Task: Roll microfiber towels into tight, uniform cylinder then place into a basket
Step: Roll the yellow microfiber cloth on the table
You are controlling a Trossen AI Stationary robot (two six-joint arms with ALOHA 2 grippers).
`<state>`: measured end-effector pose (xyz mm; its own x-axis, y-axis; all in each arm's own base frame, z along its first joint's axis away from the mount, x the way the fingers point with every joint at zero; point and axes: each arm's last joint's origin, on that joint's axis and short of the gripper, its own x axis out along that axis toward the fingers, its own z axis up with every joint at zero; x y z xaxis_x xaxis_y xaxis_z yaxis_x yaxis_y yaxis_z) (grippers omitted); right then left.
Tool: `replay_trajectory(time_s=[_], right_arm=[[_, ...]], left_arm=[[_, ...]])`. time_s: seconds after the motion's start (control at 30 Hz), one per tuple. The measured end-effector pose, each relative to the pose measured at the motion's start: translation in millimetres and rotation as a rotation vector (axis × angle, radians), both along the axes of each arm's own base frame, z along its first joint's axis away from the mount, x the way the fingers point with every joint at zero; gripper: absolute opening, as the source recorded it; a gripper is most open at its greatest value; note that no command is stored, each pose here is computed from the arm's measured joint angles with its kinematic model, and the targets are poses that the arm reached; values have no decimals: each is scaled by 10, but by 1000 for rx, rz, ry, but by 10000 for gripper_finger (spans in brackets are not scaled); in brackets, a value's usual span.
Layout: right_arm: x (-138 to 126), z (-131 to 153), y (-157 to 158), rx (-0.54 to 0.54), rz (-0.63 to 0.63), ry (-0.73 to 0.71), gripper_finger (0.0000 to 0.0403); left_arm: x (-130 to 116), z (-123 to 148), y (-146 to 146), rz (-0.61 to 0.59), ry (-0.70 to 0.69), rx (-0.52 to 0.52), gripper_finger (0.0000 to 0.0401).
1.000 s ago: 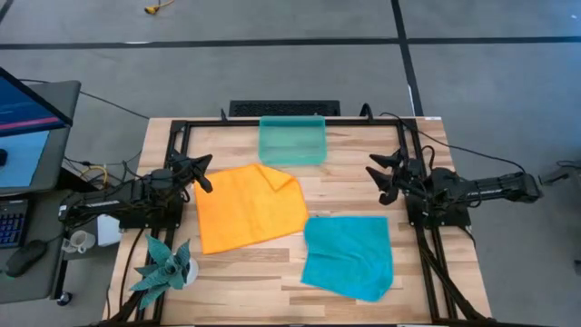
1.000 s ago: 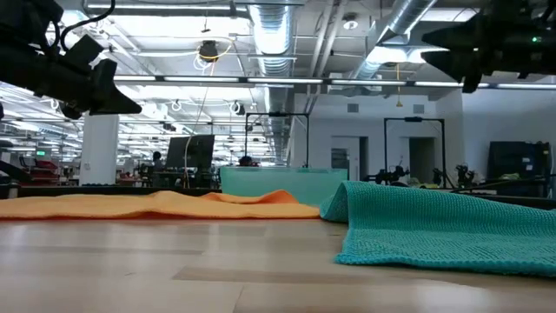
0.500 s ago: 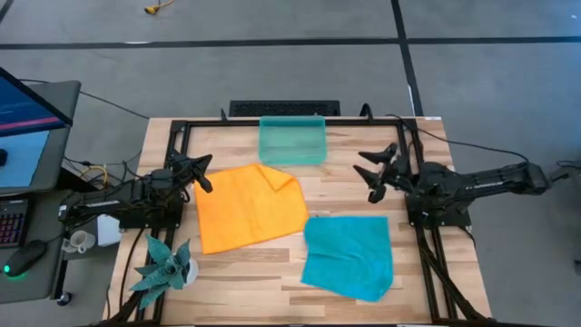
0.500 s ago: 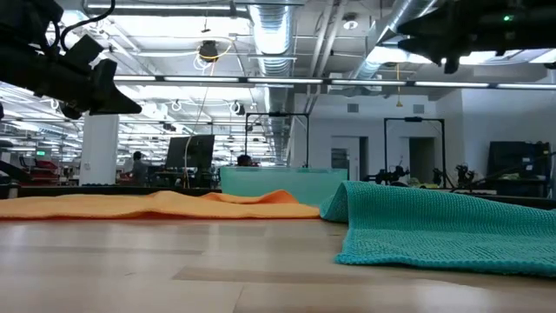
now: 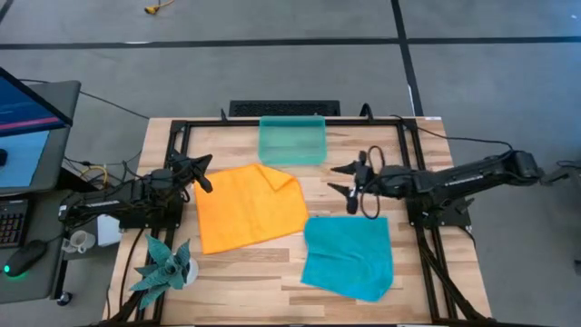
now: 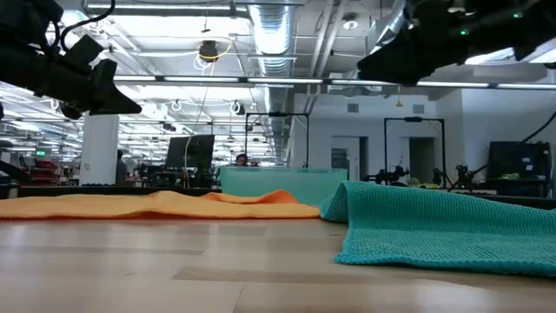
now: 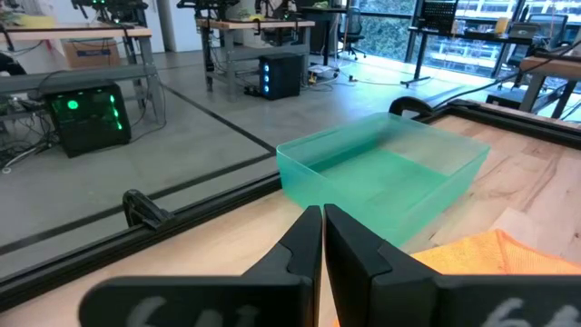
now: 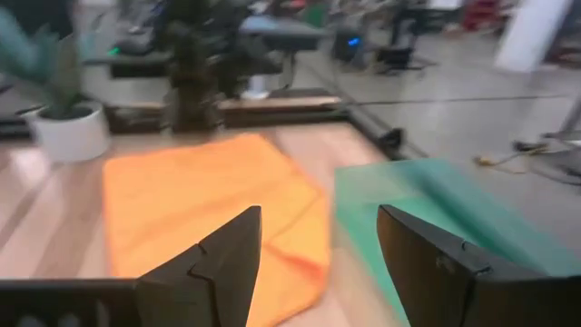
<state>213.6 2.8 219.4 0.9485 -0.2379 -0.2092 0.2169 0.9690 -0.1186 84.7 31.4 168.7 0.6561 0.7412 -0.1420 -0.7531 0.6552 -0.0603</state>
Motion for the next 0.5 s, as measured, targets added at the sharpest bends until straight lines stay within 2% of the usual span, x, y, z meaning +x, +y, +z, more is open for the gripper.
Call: replay_trajectory(time_s=[0.23,0.5], right_arm=[[373,-14,73,23,129,116,244],[756,-106,359,-71,267,255,244]], left_arm=[[0,1,0,0,0,0,6],[0,1,0,0,0,0,6]])
